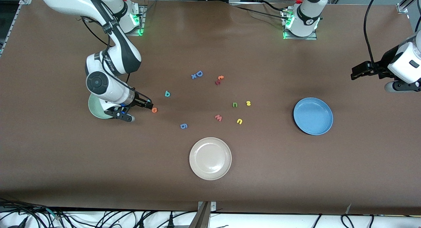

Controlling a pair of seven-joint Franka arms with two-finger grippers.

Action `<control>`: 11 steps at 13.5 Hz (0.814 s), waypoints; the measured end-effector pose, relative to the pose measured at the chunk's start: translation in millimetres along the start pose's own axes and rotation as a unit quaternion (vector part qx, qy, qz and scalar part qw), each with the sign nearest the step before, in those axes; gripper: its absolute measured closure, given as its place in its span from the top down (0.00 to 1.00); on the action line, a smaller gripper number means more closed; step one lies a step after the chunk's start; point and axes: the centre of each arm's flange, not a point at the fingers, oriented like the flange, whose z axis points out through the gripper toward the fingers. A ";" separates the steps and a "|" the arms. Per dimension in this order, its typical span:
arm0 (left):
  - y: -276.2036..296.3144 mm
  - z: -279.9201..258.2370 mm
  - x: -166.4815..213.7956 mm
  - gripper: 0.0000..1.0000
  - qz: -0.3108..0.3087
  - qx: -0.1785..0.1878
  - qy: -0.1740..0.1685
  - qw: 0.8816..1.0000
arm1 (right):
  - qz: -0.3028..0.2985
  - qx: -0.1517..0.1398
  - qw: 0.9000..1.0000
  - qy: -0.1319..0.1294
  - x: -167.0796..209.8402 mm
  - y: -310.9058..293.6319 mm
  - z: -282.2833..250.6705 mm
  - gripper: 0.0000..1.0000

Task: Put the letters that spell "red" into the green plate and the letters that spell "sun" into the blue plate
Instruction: 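Reach the right gripper down and grasp the teal r letter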

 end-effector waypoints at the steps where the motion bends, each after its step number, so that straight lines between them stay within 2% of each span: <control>1: 0.0 0.0 0.0 1.00 -0.001 0.000 0.000 1.000 | -0.001 -0.005 1.000 -0.009 -4.1 1.3 14.2 1.00; 3: 0.0 -0.1 0.0 1.00 -0.003 0.000 0.000 1.000 | -0.001 -0.007 1.000 -0.019 -10.1 3.4 38.2 1.00; 7: 1.1 0.0 0.0 1.00 -0.003 0.000 0.000 1.000 | -0.001 -0.003 1.000 -0.019 -20.7 10.3 66.9 0.97; 8: 0.6 -0.1 0.0 1.00 -0.003 0.000 0.001 1.000 | -0.001 -0.004 1.000 -0.020 -21.8 11.0 68.5 0.90; 9: -0.3 -0.5 0.3 1.00 -0.004 0.000 0.001 1.000 | -0.001 -0.005 1.000 -0.021 -22.3 11.4 69.2 0.90; 11: -0.5 -2.2 0.3 1.00 -0.009 0.000 0.004 1.000 | -0.001 -0.006 1.000 -0.023 -23.1 12.3 71.4 0.78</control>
